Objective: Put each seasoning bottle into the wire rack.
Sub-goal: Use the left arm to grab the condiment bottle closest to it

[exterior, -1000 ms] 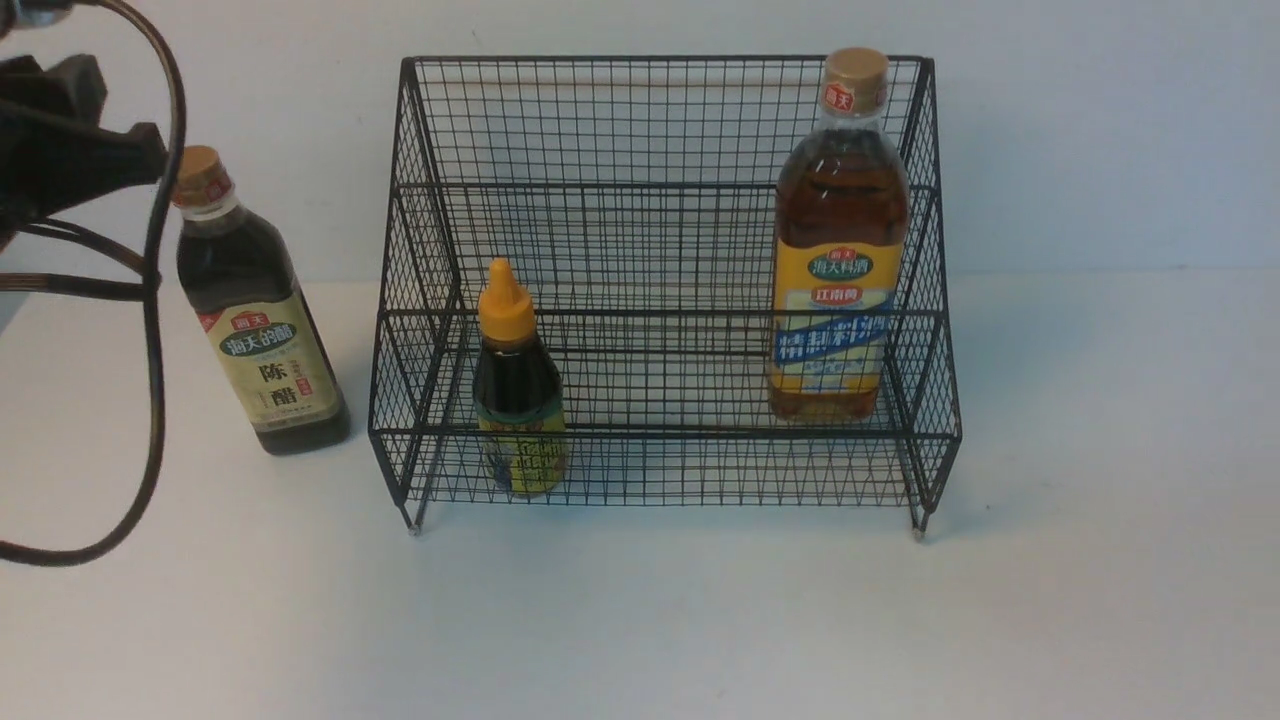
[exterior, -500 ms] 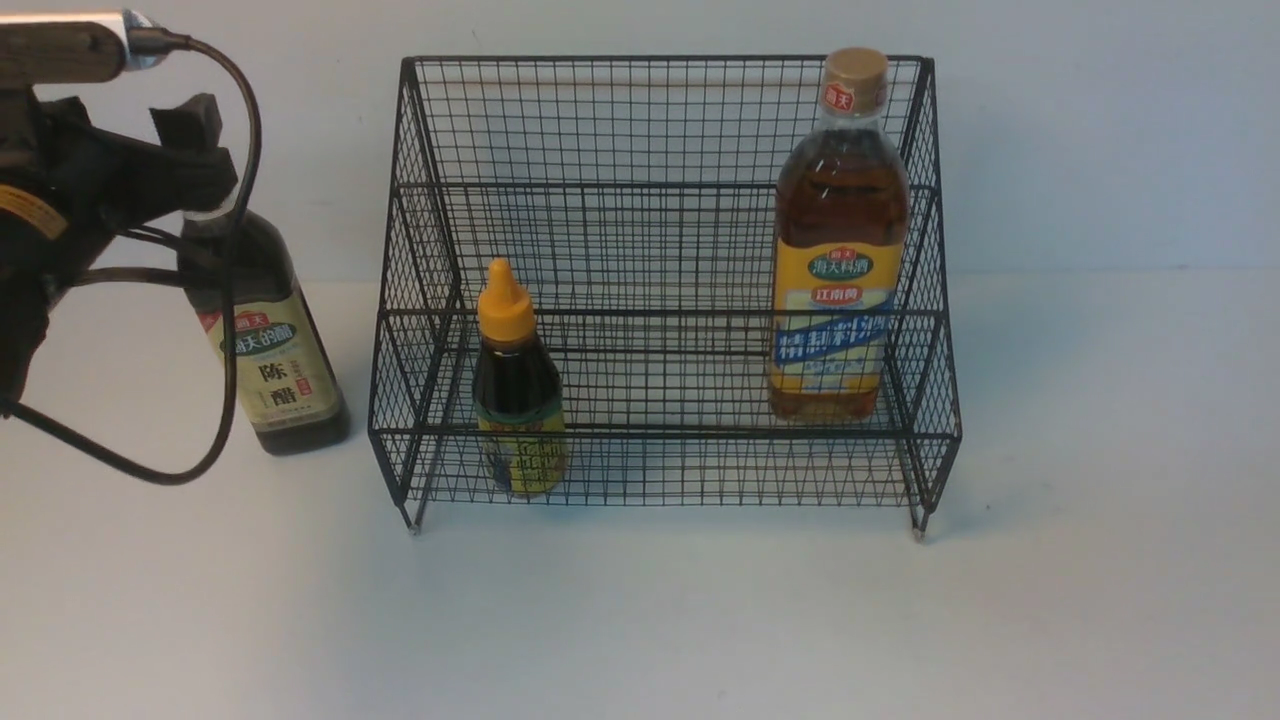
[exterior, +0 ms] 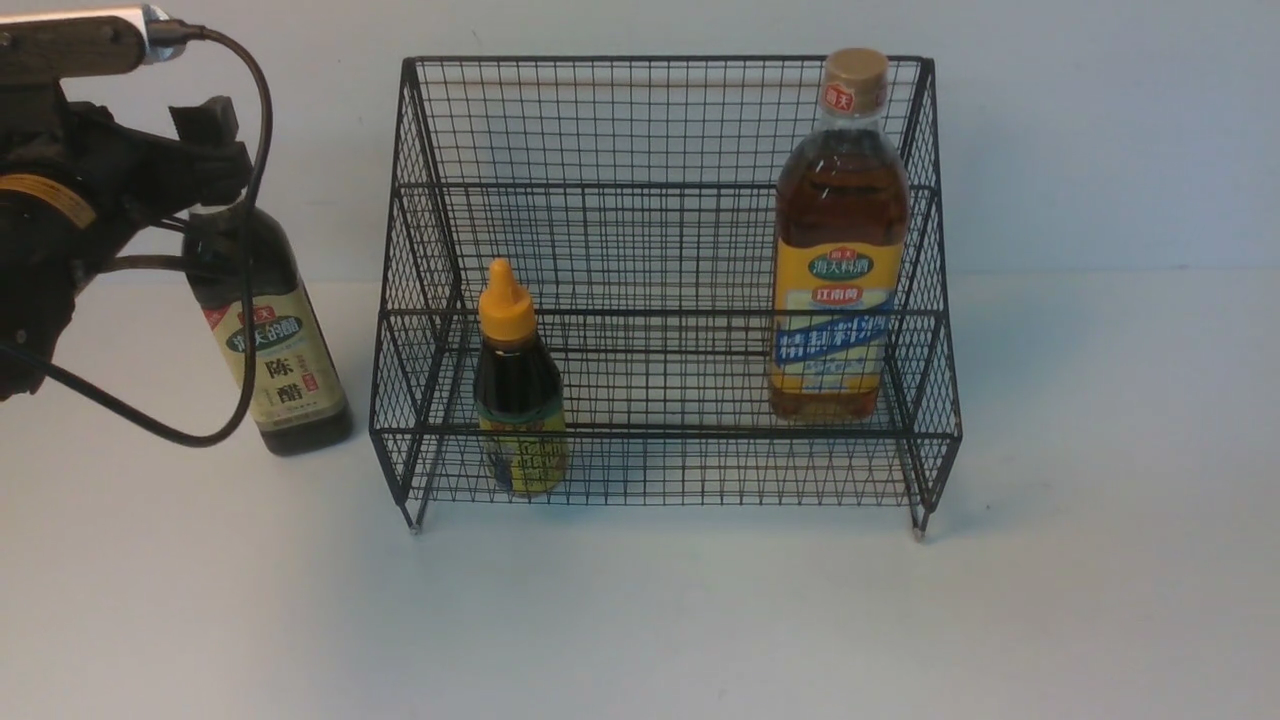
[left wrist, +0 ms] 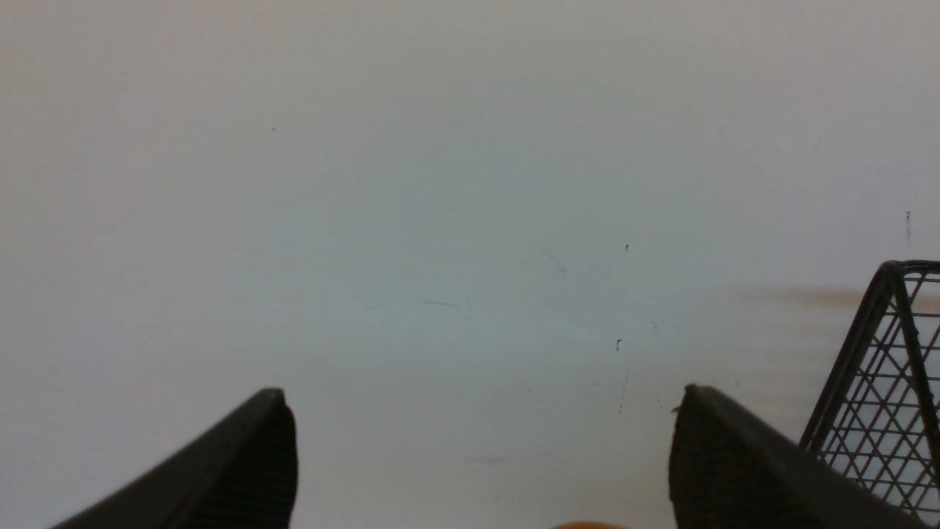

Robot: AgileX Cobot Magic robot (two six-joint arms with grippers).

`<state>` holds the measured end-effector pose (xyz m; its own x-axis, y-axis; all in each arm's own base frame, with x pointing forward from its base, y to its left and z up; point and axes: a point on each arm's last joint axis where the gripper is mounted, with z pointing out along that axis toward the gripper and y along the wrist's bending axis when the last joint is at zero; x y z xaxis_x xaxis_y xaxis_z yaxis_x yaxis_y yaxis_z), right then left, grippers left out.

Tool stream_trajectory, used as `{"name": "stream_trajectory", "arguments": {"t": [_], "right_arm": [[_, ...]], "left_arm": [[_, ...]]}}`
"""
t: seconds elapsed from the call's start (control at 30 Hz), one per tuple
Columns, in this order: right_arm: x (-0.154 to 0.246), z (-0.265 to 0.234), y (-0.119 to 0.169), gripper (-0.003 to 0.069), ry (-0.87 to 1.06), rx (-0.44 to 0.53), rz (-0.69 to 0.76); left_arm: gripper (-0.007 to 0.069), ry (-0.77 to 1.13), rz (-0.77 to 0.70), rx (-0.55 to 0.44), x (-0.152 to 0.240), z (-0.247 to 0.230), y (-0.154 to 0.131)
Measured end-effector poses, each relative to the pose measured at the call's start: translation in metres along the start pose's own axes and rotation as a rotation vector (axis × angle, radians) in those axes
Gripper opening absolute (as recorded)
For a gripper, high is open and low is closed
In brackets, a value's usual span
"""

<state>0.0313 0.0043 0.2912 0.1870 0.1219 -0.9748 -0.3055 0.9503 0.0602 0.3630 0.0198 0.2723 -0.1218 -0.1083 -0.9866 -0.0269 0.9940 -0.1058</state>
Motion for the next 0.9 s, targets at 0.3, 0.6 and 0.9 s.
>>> {"name": "stream_trajectory", "arguments": {"t": [0.3,0.6,0.9], "right_arm": [[0.0,0.0,0.0,-0.0015,0.0,0.0,0.0],[0.0,0.0,0.0,-0.0015,0.0,0.0,0.0],[0.0,0.0,0.0,-0.0015,0.0,0.0,0.0]], "left_arm": [[0.0615,0.001,0.039,0.014,-0.018,-0.012,-0.006],[0.0615,0.087,0.08,0.038,-0.006,-0.008,-0.016],[0.0595,0.152,0.108,0.037,0.018,0.006,-0.013]]}}
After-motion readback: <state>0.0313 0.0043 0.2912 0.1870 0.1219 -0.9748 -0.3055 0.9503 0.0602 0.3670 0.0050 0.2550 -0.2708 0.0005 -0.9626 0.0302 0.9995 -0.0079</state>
